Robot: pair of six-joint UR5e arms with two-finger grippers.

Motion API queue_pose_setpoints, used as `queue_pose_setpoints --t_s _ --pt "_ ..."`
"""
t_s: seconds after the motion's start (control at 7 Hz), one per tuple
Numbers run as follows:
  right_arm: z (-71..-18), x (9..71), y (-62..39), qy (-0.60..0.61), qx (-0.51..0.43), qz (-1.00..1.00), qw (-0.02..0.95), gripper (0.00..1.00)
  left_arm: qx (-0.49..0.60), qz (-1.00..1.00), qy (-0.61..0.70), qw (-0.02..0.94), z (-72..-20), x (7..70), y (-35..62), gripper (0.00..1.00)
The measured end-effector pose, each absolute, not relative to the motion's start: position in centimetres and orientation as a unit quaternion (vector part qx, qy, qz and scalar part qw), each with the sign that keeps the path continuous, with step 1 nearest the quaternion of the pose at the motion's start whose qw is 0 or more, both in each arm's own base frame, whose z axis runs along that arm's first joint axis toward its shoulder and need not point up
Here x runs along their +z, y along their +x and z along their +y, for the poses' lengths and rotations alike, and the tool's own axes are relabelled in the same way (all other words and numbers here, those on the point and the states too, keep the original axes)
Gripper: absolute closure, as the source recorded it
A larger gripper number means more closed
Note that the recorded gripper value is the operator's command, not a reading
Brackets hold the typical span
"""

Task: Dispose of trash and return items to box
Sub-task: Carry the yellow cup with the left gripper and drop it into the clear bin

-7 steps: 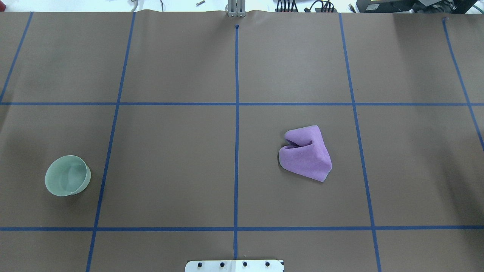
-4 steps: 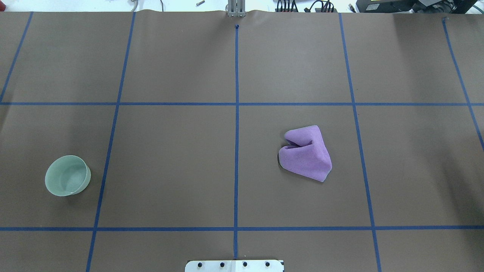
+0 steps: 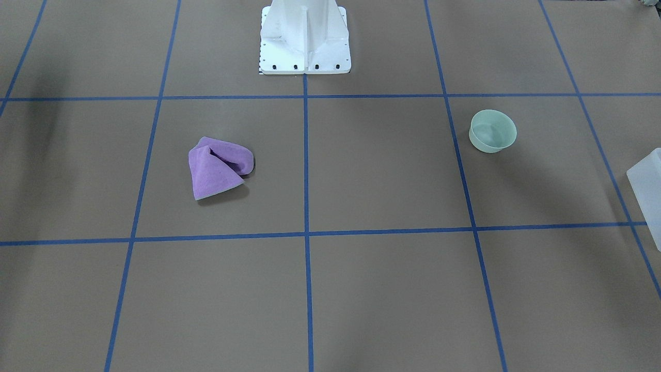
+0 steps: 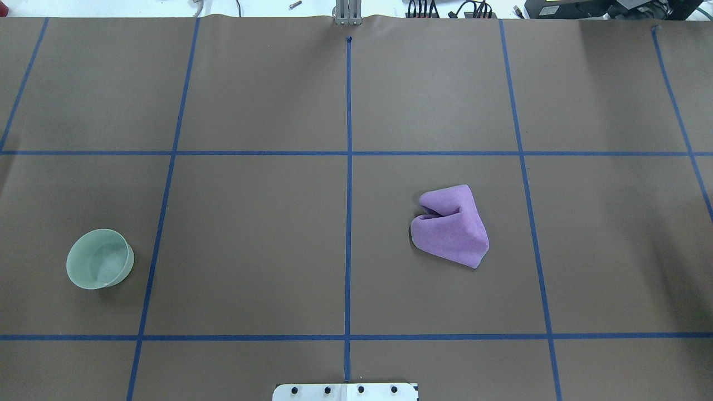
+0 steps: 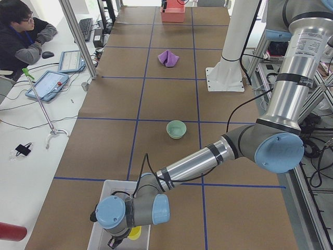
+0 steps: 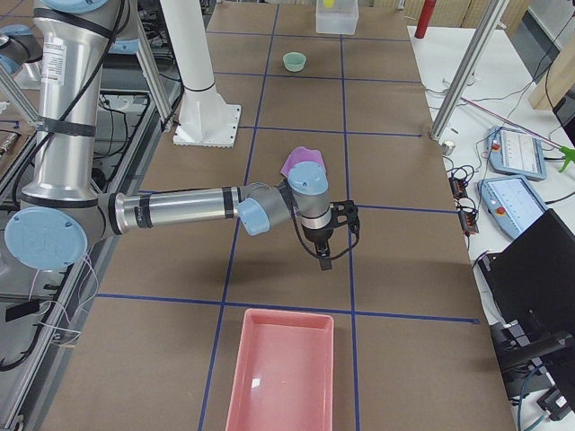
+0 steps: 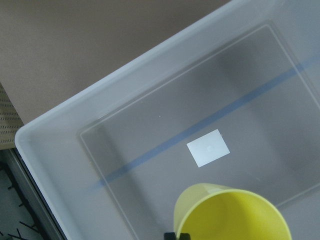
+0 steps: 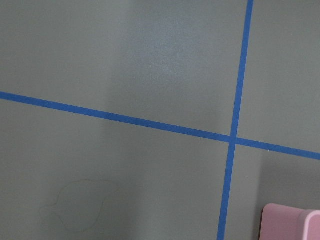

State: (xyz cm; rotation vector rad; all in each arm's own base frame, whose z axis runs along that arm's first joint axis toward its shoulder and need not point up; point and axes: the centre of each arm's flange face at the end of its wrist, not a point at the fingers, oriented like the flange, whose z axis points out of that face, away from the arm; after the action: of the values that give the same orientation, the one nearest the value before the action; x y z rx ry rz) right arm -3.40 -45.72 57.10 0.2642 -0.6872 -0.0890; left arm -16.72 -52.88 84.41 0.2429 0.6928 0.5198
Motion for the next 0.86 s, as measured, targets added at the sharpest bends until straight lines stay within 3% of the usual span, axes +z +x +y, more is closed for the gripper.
queue_pose_setpoints --t_s 0.43,0.57,0.86 --pt "-45.8 57.0 -3.5 0.131 -0.045 -0.333 0.933 0.0 0.257 0.353 0.108 0.893 -52.1 87.6 -16.5 1.0" --pt "-45.9 57.0 -3.5 0.132 -0.045 -0.333 0.933 0.0 0.256 0.353 0.107 0.893 -52.2 87.8 -16.5 0.89" --pt "-45.9 57.0 -3.6 0.132 -0.046 -0.332 0.933 0.0 0.255 0.353 0.107 0.894 -52.9 87.6 -16.5 0.5"
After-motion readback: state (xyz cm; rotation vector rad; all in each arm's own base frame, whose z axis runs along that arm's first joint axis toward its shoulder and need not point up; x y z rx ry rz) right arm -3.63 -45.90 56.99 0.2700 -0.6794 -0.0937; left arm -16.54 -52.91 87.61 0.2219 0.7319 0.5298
